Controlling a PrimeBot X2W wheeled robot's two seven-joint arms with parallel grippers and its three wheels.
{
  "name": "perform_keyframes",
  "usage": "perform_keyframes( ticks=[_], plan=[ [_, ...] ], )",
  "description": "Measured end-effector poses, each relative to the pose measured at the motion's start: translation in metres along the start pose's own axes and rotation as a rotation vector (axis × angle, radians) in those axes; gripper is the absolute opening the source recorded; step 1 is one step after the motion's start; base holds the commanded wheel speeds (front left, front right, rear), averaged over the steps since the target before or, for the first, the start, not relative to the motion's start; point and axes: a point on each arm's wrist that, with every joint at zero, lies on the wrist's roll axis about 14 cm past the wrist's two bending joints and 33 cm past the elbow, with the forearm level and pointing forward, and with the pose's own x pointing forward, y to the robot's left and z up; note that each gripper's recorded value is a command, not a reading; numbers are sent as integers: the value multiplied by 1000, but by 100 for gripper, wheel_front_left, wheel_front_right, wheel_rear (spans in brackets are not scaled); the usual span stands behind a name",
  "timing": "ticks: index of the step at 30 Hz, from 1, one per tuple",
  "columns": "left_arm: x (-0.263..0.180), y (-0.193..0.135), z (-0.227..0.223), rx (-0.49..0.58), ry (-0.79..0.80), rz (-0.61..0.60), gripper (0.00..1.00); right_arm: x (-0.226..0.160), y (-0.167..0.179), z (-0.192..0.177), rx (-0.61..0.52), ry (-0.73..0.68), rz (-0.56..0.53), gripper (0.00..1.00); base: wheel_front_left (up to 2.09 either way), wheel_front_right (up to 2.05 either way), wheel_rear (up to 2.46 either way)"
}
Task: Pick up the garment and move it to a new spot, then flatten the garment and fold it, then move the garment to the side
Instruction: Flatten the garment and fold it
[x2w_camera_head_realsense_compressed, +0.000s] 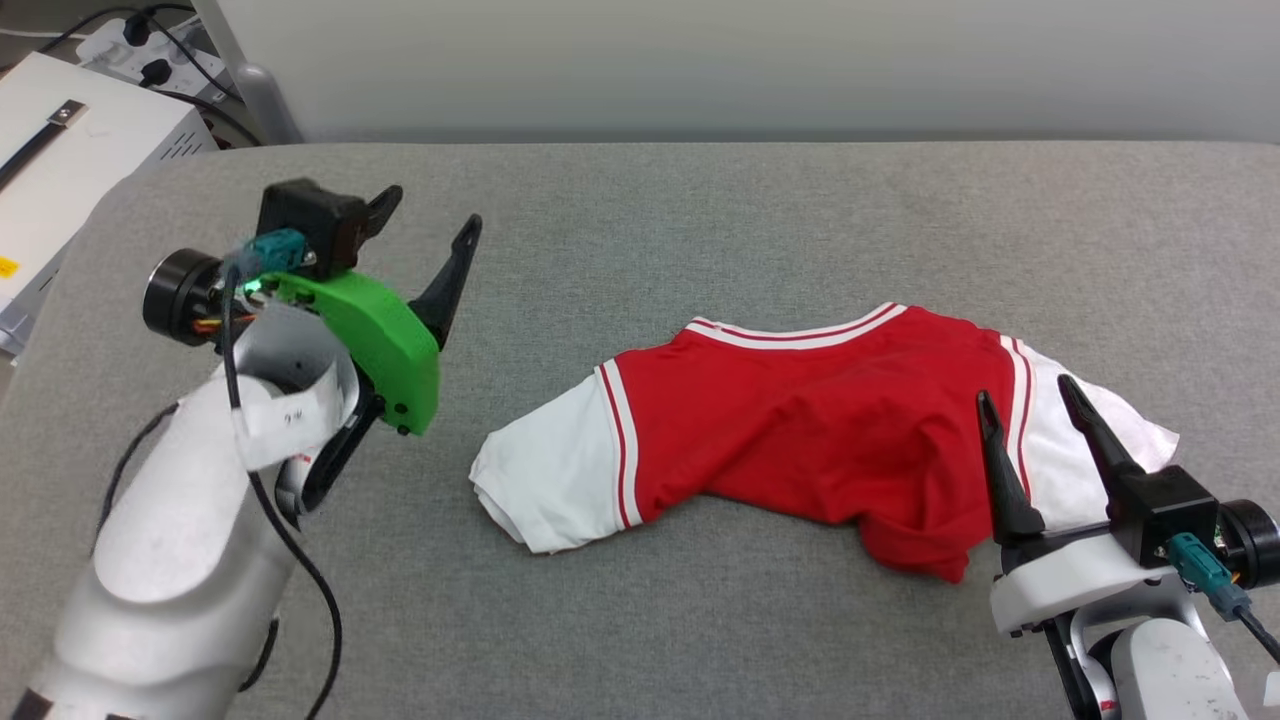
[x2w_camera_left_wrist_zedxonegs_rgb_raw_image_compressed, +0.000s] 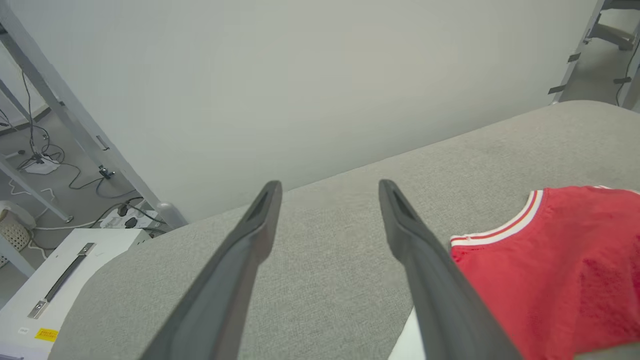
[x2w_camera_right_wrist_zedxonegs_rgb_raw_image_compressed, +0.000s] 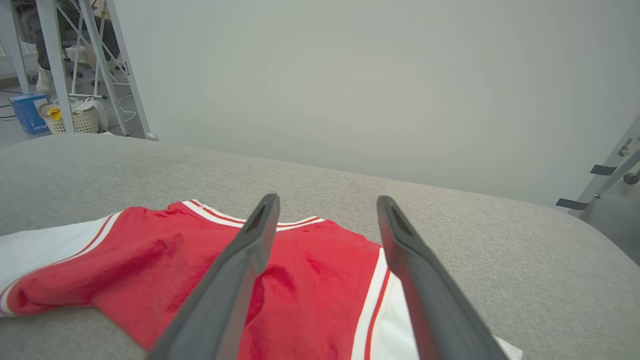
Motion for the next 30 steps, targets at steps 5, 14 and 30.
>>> perform_keyframes(
  ticks=[5,14,30],
  plan=[
    [6,-24,-37,-22,324,-158,100,-3,-2,-8,5,22,-15,100,0,0,0],
    [-11,-44,-110,-28,741,-300,100,-1,-1,-22,6,59,-14,100,0,0,0],
    [-31,-49,-213,44,1105,-375,0,8,-12,-36,-1,93,-42,100,0,0,0]
  ],
)
